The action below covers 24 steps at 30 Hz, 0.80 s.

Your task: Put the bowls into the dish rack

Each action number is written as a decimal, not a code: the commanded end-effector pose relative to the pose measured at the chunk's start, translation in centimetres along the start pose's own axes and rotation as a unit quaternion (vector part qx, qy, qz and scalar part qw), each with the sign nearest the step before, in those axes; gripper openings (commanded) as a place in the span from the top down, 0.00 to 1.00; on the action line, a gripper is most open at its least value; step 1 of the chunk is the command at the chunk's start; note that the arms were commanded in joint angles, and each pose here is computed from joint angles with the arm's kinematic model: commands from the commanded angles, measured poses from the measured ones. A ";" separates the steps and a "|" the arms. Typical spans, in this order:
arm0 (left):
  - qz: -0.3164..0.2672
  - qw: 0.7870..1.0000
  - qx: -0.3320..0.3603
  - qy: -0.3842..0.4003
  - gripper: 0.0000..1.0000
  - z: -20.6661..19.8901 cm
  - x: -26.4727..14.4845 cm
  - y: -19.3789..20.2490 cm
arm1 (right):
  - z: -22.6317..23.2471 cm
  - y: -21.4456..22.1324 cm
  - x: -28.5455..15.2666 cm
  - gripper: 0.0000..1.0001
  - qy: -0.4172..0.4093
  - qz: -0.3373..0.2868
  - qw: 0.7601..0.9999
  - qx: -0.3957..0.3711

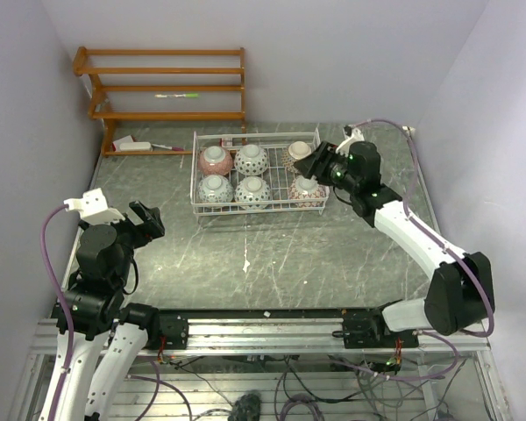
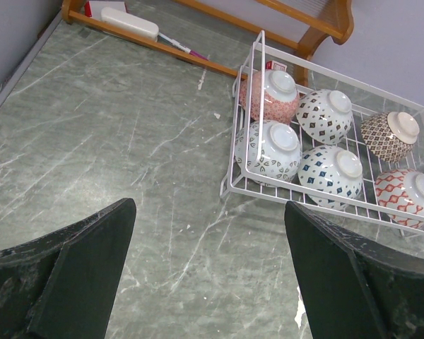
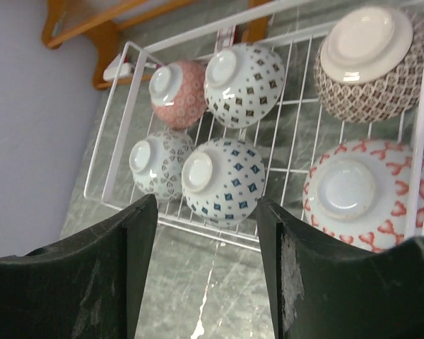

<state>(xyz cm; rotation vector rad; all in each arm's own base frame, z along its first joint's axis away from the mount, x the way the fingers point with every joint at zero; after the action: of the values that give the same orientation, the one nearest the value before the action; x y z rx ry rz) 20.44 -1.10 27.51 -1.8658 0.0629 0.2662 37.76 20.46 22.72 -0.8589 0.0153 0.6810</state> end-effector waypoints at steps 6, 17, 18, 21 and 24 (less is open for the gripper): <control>-0.012 1.000 -0.006 -0.001 0.02 0.1 -0.1 -0.5 | -2.5 -0.1 -0.2 0.41 0.233 0.028 0.964 -0.126; -0.012 1.000 -0.005 0.001 0.02 0.0 -0.1 -0.5 | -6.0 2.7 0.7 0.34 0.342 0.069 0.920 -0.178; -0.013 1.000 -0.005 0.002 0.02 0.0 -0.2 -0.6 | -6.0 2.7 0.7 0.32 0.344 0.066 0.919 -0.181; -0.013 1.000 -0.005 0.002 0.02 0.0 -0.1 -0.5 | -6.2 2.6 0.8 0.32 0.354 0.062 0.914 -0.188; -0.012 1.000 -0.005 0.002 0.02 0.0 -0.1 -0.5 | -6.5 3.1 1.4 0.31 0.351 0.071 0.914 -0.193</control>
<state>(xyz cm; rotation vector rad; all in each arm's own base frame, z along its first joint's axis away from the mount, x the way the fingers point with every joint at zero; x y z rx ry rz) 20.42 -1.09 27.52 -1.8658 0.0622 0.2651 37.89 18.24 15.36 -1.4263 0.6118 0.5264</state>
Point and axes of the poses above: each gripper's point midway between its finger pads, its own x axis out along the fingers, its own z axis along the line the jaws close on, y = z × x, the point moved 1 cm from there along -x, back along the fingers, and after that the axes turned 3 degrees about x, right-handed, at the moved point
